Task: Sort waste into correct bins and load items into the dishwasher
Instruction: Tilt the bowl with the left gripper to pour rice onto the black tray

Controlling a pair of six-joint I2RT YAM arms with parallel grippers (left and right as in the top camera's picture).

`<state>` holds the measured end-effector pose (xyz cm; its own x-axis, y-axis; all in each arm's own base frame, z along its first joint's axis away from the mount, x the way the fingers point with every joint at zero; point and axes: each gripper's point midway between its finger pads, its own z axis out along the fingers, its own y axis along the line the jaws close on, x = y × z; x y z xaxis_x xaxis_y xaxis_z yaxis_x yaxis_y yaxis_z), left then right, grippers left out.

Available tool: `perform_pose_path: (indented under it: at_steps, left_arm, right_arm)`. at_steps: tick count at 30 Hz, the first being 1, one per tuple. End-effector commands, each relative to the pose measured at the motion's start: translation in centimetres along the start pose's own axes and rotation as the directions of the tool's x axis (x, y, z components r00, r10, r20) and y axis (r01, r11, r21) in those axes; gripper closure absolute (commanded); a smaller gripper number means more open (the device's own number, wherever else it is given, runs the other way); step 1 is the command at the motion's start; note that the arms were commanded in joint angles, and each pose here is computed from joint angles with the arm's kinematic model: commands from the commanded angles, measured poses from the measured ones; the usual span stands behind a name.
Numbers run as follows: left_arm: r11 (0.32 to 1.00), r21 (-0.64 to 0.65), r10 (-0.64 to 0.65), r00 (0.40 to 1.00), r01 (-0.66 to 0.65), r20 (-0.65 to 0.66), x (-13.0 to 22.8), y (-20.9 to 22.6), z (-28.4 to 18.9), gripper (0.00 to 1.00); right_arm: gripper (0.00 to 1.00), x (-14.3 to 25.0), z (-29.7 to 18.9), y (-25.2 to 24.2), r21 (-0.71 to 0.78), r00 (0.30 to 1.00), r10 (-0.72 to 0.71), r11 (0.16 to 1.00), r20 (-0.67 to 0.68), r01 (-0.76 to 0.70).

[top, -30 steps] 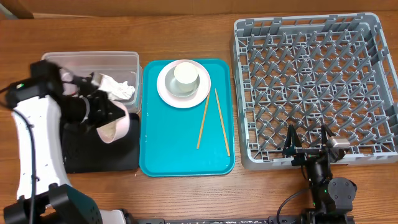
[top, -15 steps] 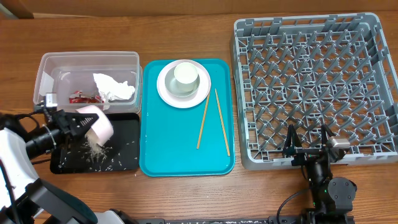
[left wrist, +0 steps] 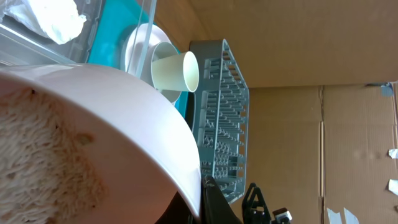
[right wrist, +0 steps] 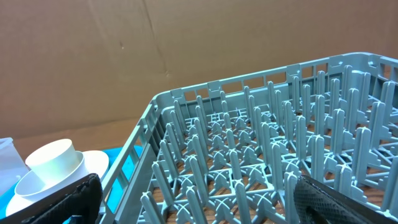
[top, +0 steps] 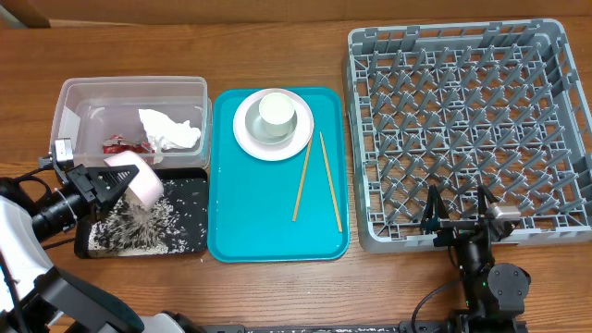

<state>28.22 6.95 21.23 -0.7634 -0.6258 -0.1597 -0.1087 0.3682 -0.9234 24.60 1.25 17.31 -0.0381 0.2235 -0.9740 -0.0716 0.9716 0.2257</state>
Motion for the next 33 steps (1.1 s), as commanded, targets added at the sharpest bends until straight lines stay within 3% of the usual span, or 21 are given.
perform_pose_path:
  at_steps: [1,33]
  left_arm:
    - [0.998,0.037,0.043,0.999,-0.044,0.027,-0.05,-1.12,-0.24,0.96]
    - [0.996,0.088,0.028,0.999,-0.032,0.045,-0.24,-2.03,-0.31,0.96]
  right_arm:
    - [0.00,0.17,0.01,-0.10,0.002,1.000,-0.008,1.000,0.004,0.008]
    - [0.00,0.17,0.01,-0.09,0.001,1.000,-0.007,1.000,0.004,0.007]
